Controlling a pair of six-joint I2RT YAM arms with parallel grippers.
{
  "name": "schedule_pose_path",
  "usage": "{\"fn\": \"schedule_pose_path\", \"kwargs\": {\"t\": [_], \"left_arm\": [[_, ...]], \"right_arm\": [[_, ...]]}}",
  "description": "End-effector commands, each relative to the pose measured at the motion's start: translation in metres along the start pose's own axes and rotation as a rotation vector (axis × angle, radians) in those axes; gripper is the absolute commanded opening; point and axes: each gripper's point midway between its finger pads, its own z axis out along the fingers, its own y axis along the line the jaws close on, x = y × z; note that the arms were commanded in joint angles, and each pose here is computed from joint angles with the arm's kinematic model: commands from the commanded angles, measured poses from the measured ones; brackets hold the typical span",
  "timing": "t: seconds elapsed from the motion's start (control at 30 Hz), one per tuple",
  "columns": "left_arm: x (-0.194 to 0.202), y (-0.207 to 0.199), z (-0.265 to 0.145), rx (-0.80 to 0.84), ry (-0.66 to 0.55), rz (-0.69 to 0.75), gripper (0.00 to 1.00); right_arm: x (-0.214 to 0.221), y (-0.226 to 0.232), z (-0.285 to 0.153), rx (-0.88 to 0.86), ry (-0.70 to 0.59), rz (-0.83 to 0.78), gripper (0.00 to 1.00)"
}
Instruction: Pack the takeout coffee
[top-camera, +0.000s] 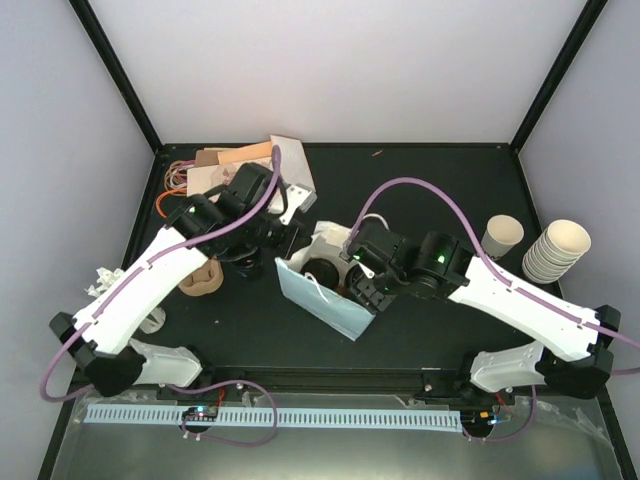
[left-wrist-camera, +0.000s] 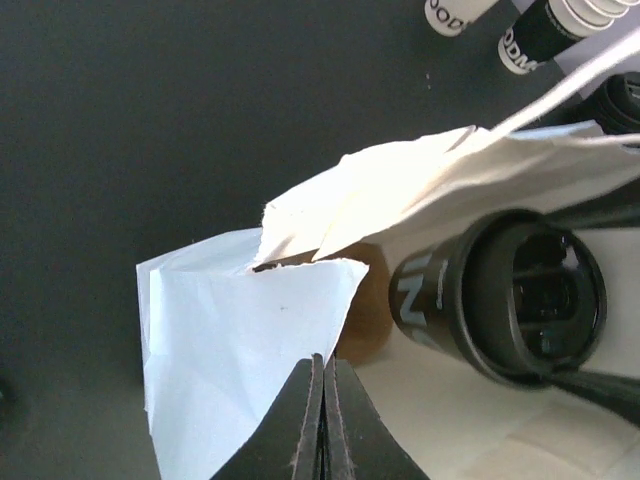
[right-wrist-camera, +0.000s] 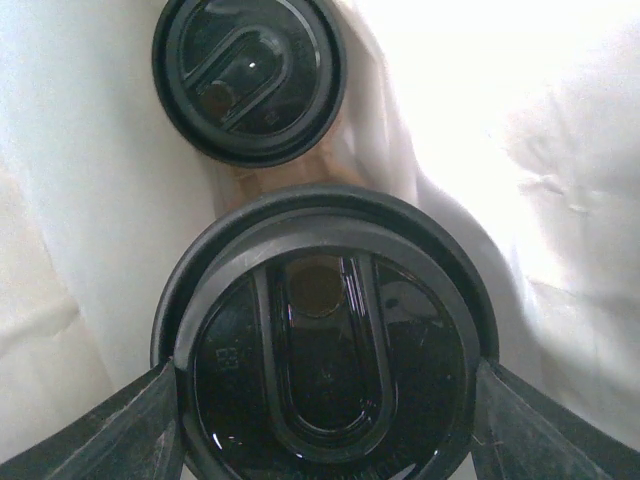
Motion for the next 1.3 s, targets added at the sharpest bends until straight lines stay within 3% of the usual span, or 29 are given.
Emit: {"fn": "schedule_pose_path", "kwargs": {"t": [0.0,0.2,0.37,0.5,0.87,1.27], "left_arm": [[0.02,-0.014,-0.017,0.062,-0.023,-0.092,0.02],[0.041,-0.016,-0.022,0.086,-0.048,-0.121,0.02],[0.027,-0.01,-0.037,0.053,-0.188,-0.083,0.02],[0.013,-0.008,-0.046,0.032,-0.278,-0.042,0.02],[0.022,-0.004,-0.034,0.048,-0.316,-0.033,0.02],[0.04,-0.007,-0.05,0.104,-0.425,-0.019,0.02]], "right_arm": [[0.005,0.011,-0.004,-0.071,-0.014,-0.068,0.43],[-0.001,0.02,0.003,-0.096,-0.019,-0.094,0.43],[-0.013,0.032,0.003,-0.104,-0.082,-0.141,0.38],[-0.011,0.048,0.0,-0.104,-0.059,-0.215,0.38],[0.014,0.045,0.013,0.003,0.046,-0.201,0.38],[0.018,0.064,0.03,0.151,0.016,-0.256,0.38]]}}
